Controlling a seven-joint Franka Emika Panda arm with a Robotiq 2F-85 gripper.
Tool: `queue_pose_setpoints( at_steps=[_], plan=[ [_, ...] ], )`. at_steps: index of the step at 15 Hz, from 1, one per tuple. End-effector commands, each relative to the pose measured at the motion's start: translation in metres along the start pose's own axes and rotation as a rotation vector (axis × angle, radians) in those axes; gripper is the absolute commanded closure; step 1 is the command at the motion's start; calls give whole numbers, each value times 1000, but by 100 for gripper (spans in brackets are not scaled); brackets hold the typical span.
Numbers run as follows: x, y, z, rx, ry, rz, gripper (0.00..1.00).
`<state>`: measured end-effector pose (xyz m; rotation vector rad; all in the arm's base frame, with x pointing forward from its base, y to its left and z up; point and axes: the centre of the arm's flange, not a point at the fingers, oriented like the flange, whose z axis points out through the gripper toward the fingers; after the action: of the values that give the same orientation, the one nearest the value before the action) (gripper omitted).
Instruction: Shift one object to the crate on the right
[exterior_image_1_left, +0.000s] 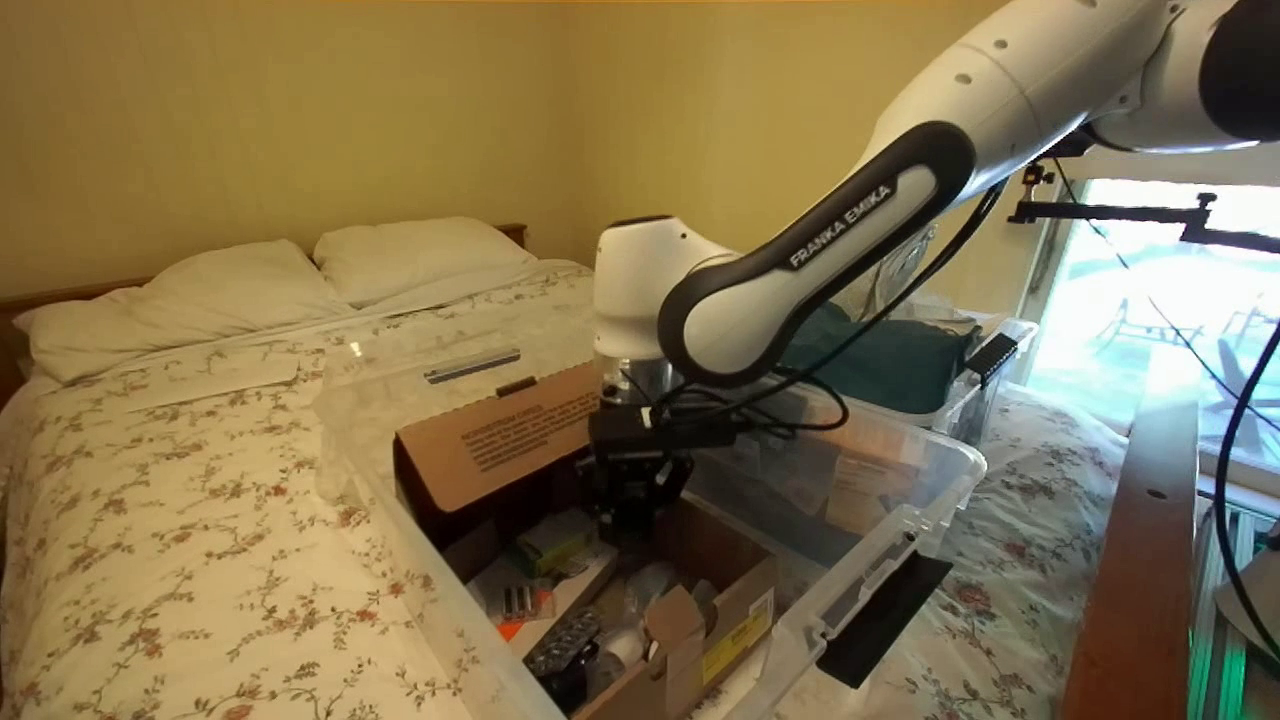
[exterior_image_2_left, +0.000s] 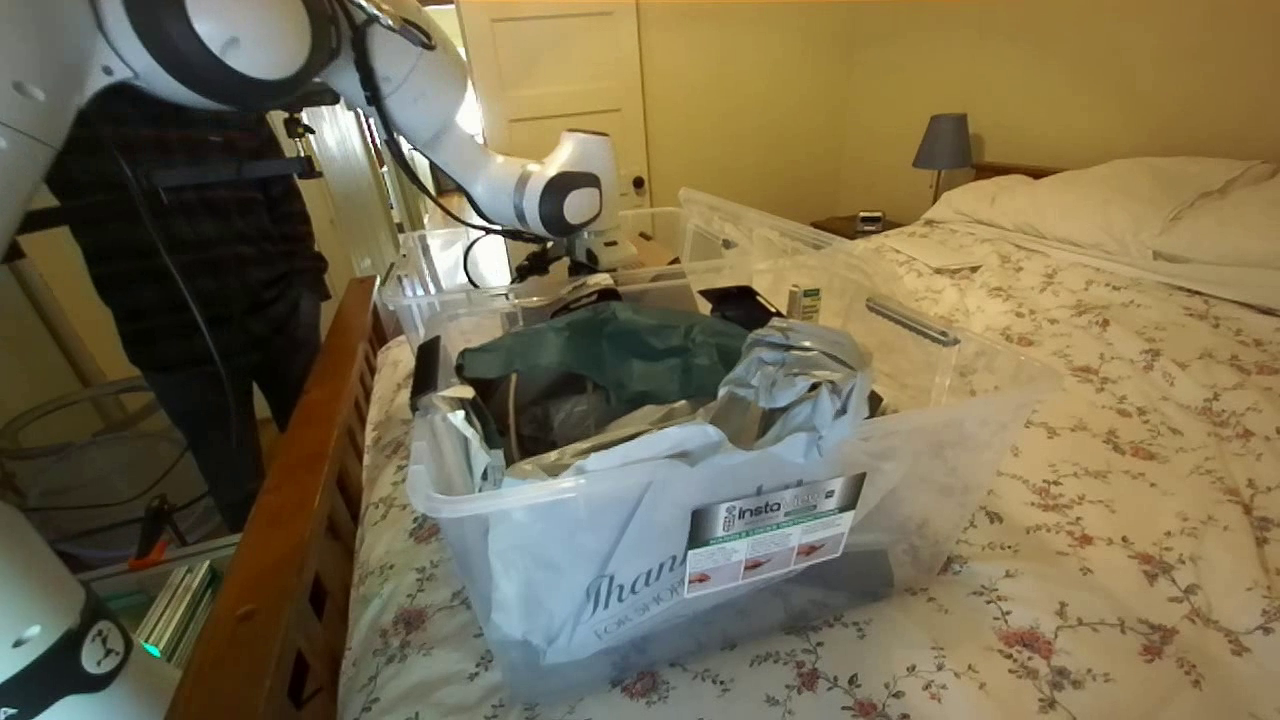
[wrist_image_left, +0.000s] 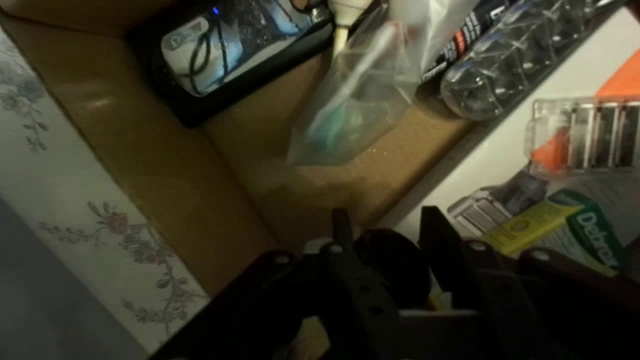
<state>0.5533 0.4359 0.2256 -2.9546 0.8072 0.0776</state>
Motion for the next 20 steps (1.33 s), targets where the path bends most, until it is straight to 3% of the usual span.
queue_pose_setpoints(
  at_steps=[1, 7, 10, 15, 17, 18, 20],
  plan=[
    [-28, 62, -56, 3, 36, 130, 86],
    [-53, 102, -115, 30, 65, 221, 86],
    [-61, 125, -147, 84, 75, 271, 86],
    [-72, 130, -208, 191, 104, 301, 86],
    [-75, 125, -220, 186, 144, 275, 86],
    [-74, 121, -218, 185, 138, 247, 36],
    [-79, 110, -206, 190, 131, 195, 28]
  ],
)
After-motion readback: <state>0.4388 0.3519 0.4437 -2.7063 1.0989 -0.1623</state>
